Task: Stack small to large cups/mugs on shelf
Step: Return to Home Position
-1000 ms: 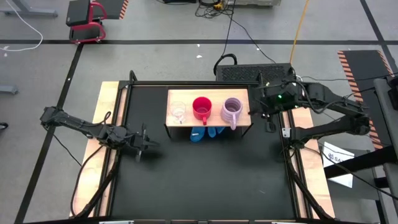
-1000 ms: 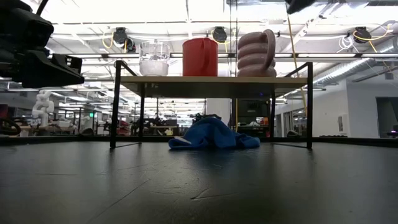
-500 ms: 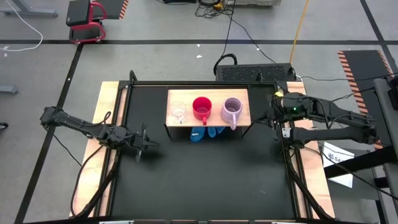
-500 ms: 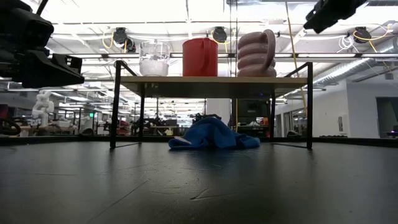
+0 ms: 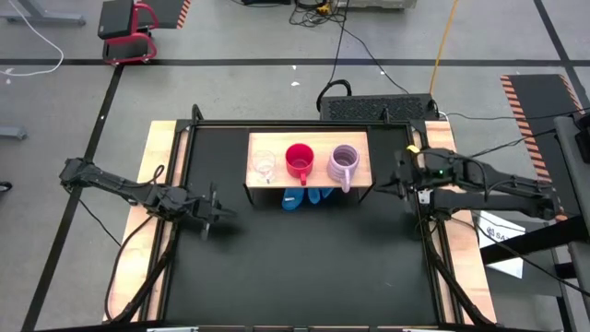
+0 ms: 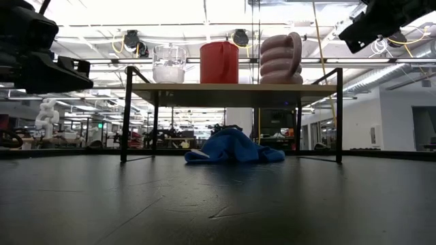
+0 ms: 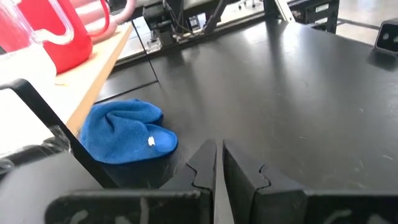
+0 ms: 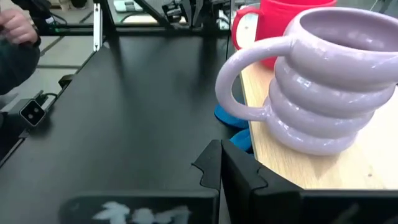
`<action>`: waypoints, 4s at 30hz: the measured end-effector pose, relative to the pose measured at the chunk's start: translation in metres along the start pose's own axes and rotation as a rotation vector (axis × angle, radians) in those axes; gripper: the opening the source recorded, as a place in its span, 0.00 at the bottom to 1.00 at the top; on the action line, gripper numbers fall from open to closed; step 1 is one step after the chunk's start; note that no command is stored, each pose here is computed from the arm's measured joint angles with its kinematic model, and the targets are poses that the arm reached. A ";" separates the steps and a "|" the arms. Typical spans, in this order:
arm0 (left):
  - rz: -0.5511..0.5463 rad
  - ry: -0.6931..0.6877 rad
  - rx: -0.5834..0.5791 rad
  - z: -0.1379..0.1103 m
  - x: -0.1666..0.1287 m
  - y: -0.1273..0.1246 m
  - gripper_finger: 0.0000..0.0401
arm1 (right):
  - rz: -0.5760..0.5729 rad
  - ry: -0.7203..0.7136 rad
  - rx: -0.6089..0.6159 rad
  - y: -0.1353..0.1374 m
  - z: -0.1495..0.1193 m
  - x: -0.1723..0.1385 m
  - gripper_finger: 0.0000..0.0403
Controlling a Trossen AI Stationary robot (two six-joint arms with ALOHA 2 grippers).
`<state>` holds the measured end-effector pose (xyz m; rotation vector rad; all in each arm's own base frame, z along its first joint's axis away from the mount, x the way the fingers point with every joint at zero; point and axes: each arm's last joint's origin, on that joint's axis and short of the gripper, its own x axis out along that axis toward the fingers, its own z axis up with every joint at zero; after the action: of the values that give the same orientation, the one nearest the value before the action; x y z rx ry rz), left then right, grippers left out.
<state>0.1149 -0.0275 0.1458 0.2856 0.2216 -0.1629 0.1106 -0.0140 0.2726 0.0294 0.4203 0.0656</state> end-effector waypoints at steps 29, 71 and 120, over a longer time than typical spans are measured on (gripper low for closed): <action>0.006 -0.127 0.041 0.012 -0.001 0.002 0.08 | 0.178 -0.124 0.000 0.019 -0.056 0.024 0.00; 0.054 -0.191 0.077 0.019 -0.002 0.005 0.08 | 0.152 -0.282 -0.112 0.020 -0.105 0.048 0.00; -0.082 -0.233 -0.071 0.005 -0.009 0.049 0.08 | 0.112 -0.400 -0.037 -0.002 -0.095 0.043 0.00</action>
<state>0.1163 0.0183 0.1654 0.1849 0.0081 -0.2673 0.1107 -0.0117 0.1686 0.0290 0.0171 0.1746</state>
